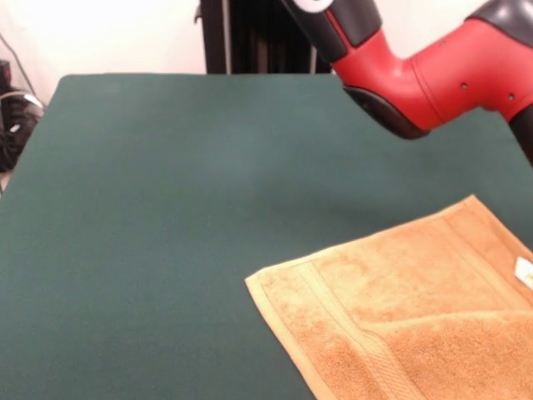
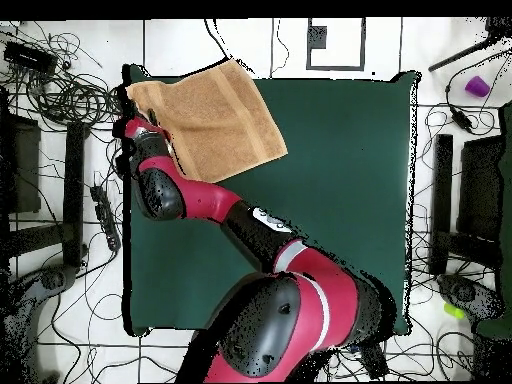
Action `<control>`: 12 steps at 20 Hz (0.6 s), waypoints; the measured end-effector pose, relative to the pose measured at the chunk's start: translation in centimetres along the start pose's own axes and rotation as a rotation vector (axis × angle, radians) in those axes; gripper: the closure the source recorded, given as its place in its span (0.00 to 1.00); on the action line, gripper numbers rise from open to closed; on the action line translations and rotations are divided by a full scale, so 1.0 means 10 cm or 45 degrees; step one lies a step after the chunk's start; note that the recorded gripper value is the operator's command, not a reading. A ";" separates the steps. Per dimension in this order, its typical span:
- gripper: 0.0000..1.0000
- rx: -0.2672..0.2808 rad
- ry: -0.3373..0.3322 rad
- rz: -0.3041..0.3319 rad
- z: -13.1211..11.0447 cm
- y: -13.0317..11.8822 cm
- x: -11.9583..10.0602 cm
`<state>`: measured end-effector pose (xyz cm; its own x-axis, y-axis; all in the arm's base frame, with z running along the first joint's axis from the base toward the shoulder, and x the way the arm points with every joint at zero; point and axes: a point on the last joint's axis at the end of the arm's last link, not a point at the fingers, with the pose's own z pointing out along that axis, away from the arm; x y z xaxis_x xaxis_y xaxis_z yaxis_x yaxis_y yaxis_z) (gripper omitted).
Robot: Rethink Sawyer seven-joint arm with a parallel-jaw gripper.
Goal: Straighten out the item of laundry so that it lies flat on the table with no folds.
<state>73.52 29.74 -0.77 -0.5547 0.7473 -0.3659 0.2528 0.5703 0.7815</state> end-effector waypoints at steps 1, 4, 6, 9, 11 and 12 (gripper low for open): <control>0.00 -0.007 -0.010 -0.003 -0.01 0.00 -0.04; 0.00 -0.029 -0.022 -0.001 -0.04 0.01 -0.10; 0.00 -0.053 -0.035 0.030 -0.12 0.07 -0.20; 0.00 -0.102 -0.055 0.093 -0.32 0.26 -0.43; 0.00 -0.159 -0.073 0.147 -0.51 0.48 -0.66; 0.00 -0.176 -0.078 0.160 -0.56 0.54 -0.71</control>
<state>74.43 25.57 8.85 -0.4750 0.8315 -0.2881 0.2033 0.4222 0.8834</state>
